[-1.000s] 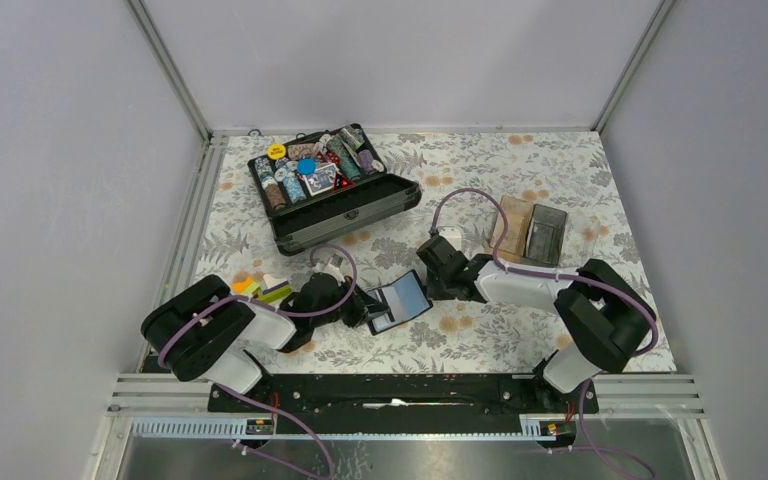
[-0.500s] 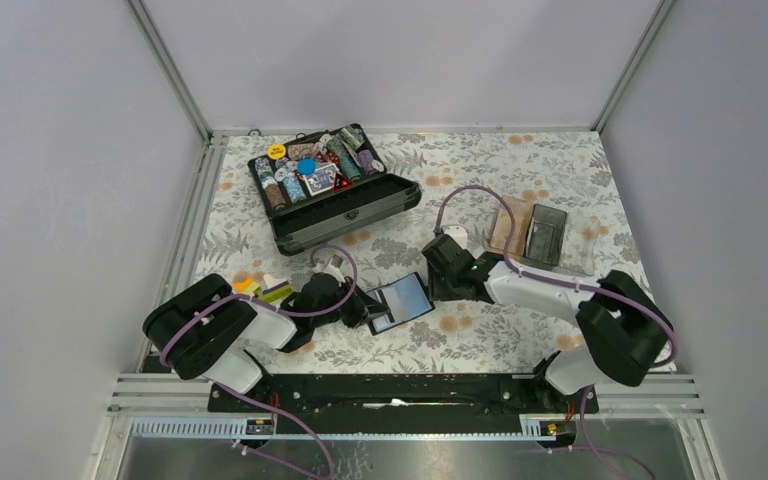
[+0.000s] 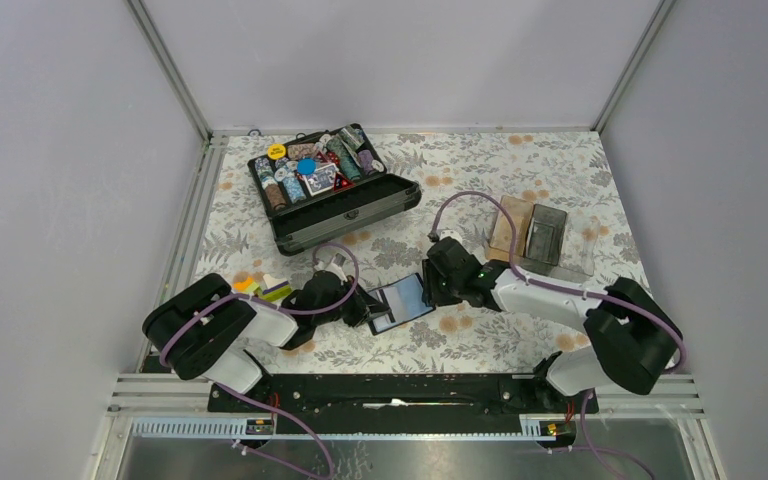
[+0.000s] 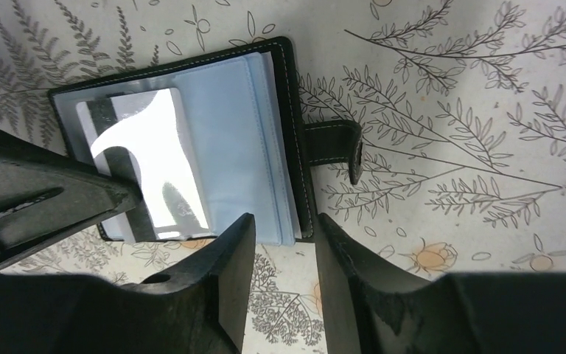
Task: Put the credit cards into the card holder
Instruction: Insert the credit card into the card holder.
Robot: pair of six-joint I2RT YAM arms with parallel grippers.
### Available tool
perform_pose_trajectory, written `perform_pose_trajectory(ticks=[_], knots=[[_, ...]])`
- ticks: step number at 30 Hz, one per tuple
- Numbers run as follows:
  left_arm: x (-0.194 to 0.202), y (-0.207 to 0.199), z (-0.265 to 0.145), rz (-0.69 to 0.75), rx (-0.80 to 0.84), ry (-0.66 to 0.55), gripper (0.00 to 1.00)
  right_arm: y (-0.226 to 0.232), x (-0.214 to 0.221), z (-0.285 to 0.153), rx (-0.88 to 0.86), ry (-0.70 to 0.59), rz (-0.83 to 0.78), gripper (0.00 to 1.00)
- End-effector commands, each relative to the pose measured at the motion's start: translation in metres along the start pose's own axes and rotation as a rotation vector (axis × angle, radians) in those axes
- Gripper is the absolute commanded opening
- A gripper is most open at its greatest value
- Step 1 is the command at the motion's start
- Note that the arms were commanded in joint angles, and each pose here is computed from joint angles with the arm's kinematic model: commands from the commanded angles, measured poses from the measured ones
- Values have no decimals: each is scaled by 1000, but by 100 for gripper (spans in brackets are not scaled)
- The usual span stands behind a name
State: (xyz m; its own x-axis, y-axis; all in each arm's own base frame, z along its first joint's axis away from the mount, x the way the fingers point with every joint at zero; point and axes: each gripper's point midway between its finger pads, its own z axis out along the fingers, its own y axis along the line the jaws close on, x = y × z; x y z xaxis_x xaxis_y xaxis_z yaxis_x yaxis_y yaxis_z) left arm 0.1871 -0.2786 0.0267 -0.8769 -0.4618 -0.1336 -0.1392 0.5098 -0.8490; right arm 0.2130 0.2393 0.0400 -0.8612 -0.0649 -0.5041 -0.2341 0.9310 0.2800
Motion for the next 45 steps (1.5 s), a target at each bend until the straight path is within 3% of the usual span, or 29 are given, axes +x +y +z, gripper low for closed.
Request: perform_pose_trajectory(ticks=[1,8,17,21,38,45], knots=[[5,4,0,36,-23,27,0,5,5,9,-21,22,-40,41],[5,5,0,45,-29,30,0,0,16,22,4,77,-54,31],[5,3,4,54,-28,34,0,0,27,29,1,123,-32,3],[5,0,6,62,-26,39,1,-2,34,30,4,141,-18,0],[-13,4,-12,171,-179,-40,47,-10,32,31,55,124,0,0],[-16,4,-20,219,-239,-43,57,-10,31,31,58,121,3,0]])
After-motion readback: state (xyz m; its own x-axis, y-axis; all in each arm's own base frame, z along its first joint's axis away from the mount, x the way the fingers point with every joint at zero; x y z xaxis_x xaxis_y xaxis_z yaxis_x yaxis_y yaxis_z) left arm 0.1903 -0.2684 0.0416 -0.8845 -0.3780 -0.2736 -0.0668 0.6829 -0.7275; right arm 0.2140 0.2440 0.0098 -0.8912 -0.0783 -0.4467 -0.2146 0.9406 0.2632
